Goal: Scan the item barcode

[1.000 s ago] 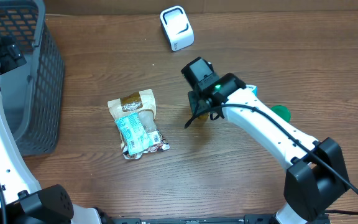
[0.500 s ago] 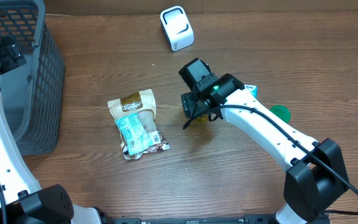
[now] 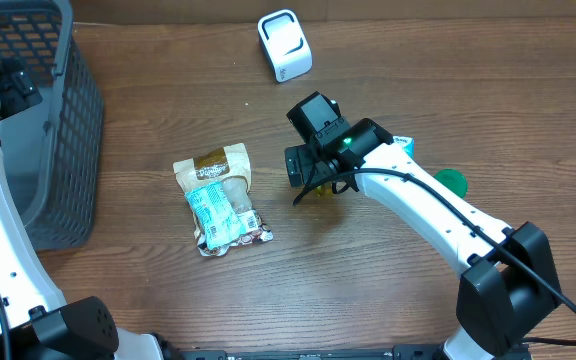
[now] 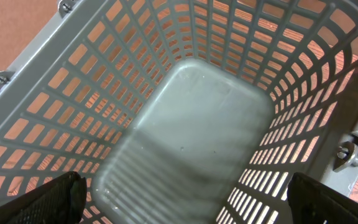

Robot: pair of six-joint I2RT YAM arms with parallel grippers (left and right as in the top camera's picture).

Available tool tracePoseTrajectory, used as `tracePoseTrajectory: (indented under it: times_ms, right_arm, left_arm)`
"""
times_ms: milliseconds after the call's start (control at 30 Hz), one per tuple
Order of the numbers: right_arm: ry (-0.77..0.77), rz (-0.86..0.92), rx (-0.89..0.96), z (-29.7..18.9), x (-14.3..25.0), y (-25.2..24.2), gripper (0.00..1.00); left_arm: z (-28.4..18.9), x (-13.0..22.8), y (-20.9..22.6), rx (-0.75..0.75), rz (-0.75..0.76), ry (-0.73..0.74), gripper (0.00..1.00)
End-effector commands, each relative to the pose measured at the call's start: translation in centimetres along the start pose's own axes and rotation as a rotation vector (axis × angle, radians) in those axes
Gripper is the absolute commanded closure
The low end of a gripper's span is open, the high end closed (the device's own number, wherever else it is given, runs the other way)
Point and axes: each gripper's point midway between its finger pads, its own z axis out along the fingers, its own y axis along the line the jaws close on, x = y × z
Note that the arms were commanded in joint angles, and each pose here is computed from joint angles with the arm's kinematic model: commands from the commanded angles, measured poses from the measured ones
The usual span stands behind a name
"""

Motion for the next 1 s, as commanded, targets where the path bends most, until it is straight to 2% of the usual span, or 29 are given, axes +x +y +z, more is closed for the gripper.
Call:
tracePoseTrajectory:
  times_ms: [0, 67, 233, 467, 967]
  right_arm:
    - [-0.013, 0.023, -0.001, -0.3, -0.4, -0.1, 0.18]
    - [-0.013, 0.024, -0.001, -0.3, -0.4, -0.1, 0.26]
    - [-0.005, 0.026, 0.039, 0.8, 0.4, -1.1, 0.32]
    - [-0.006, 0.064, 0.051, 1.1, 0.0, -2.5, 0.48]
    - [0.009, 0.09, 0.014, 1.2, 0.1, -2.0, 0.52]
  left_arm:
    - [-0.4, -0.4, -0.2, 0.01, 0.017, -0.014, 0.0]
    - [-0.4, -0.4, -0.2, 0.011, 0.017, -0.014, 0.01]
    - [-0.4, -0.4, -0.2, 0.01, 0.018, -0.014, 0.0]
    - [-0.4, -0.4, -0.2, 0.01, 0.018, -0.014, 0.01]
    - [-0.4, -0.4, -0.2, 0.01, 0.017, -0.014, 0.0]
